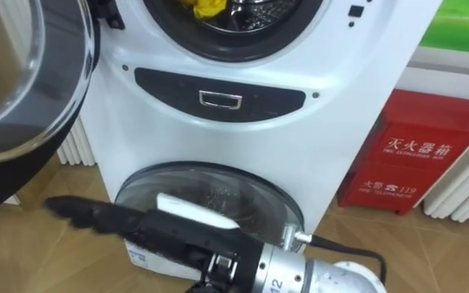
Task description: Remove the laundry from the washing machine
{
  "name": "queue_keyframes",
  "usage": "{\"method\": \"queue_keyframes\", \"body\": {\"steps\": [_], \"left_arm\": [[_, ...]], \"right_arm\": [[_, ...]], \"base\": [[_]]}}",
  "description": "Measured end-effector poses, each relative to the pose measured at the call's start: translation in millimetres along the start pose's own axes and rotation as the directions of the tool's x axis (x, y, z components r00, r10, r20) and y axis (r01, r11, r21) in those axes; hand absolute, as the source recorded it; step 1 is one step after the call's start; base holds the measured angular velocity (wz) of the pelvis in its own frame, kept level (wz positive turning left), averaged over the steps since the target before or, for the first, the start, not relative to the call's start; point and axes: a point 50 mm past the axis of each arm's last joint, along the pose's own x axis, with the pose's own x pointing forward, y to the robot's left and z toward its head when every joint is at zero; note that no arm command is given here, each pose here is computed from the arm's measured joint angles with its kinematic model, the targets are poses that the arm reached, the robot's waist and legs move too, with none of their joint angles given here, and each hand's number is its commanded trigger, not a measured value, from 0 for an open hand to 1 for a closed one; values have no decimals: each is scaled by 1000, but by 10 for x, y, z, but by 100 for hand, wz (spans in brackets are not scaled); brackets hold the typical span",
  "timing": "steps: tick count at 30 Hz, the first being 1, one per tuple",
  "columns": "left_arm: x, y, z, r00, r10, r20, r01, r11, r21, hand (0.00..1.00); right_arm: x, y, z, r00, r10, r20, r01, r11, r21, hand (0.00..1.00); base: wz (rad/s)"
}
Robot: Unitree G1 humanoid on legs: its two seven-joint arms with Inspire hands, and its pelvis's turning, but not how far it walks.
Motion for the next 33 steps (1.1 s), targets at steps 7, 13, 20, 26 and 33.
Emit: {"method": "queue_keyframes", "body": {"steps": [7,13,20,26,33], "left_arm": [[-22,-87,-88,999,27,-25,-28,1000,-13,0],[-29,-199,-71,999,25,-28,-25,999,-34,0],[-53,-220,-176,998,22,-60,-24,999,-35,0],[-53,-215,-188,997,23,-75,-26,999,-37,0],[-53,-213,-210,994,26,-104,-30,999,-37,0]], "right_arm": [[-169,-235,-98,952,-294,-82,288,955,-72,0],[-210,-380,-85,877,-478,-46,476,878,-50,0],[-98,-583,131,818,-565,104,560,825,79,0],[-25,-647,108,786,-608,111,589,791,166,0],[79,-703,87,781,-616,104,593,784,183,0]], "base": [[-3],[0],[1],[2],[1]]}}
